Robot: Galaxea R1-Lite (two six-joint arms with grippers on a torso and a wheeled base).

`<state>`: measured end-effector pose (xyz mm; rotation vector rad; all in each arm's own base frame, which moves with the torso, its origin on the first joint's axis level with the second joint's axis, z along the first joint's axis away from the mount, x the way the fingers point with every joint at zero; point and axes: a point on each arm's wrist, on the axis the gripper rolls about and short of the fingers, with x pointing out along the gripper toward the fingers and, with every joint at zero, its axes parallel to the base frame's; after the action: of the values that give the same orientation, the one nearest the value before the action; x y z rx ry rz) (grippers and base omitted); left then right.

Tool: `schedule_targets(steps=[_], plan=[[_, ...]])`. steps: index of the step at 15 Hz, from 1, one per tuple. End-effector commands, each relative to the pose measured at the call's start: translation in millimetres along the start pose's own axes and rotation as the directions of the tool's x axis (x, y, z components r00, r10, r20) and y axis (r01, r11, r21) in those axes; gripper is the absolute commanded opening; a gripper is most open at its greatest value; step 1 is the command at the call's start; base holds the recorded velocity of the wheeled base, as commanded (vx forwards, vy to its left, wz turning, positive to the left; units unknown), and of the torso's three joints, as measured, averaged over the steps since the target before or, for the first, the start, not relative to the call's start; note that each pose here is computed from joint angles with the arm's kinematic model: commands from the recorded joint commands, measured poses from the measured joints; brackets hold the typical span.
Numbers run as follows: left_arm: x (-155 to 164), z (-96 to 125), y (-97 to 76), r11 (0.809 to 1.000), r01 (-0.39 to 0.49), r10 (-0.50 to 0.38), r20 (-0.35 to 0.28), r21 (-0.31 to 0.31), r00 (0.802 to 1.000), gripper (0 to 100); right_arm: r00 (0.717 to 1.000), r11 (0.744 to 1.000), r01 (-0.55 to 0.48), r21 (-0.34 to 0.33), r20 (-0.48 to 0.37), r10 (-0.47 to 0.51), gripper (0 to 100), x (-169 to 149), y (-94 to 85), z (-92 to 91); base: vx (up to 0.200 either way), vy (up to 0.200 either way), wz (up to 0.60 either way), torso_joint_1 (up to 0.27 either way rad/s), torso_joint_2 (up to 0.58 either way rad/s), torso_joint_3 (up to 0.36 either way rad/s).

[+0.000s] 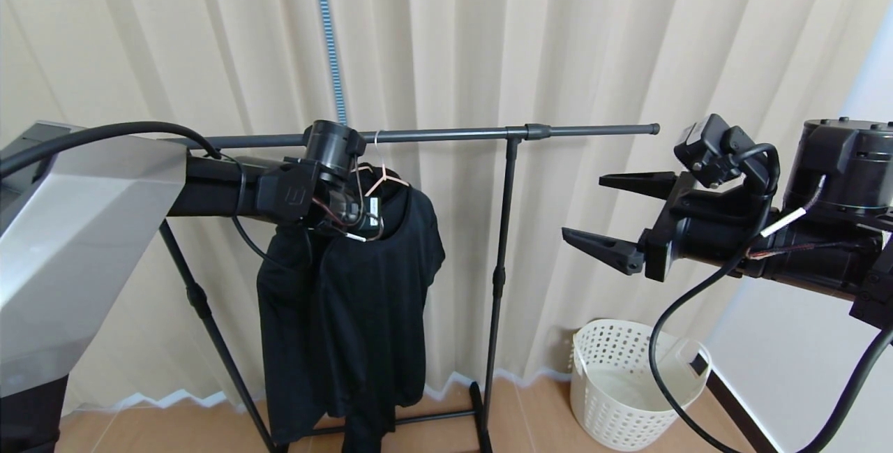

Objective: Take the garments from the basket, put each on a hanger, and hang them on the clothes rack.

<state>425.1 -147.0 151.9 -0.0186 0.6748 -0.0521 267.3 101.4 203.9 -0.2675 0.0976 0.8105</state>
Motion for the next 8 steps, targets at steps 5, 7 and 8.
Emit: schedule_targets(steps=[5,7,8], plan=[[1.3,-1.1,-0.8,1.000,-0.001,0.001,-0.004,-0.011,1.000,0,1.000,1.000,-0.003,0.002,-0.005,0.003,100,1.9,-0.3,-1.7,0.000,0.000,0.00,0.000,0.00,0.000],[0.3,-1.3,0.2,1.000,-0.003,0.003,-0.005,-0.013,1.000,0,1.000,1.000,-0.003,0.002,-0.005,0.003,100,2.3,-0.5,-1.7,0.000,0.000,0.00,0.000,0.00,0.000],[0.1,-0.9,0.1,1.000,-0.002,0.002,-0.004,-0.013,1.000,0,1.000,1.000,-0.003,0.003,-0.007,0.003,100,2.7,-0.6,-2.1,0.000,0.000,0.00,0.000,0.00,0.000]])
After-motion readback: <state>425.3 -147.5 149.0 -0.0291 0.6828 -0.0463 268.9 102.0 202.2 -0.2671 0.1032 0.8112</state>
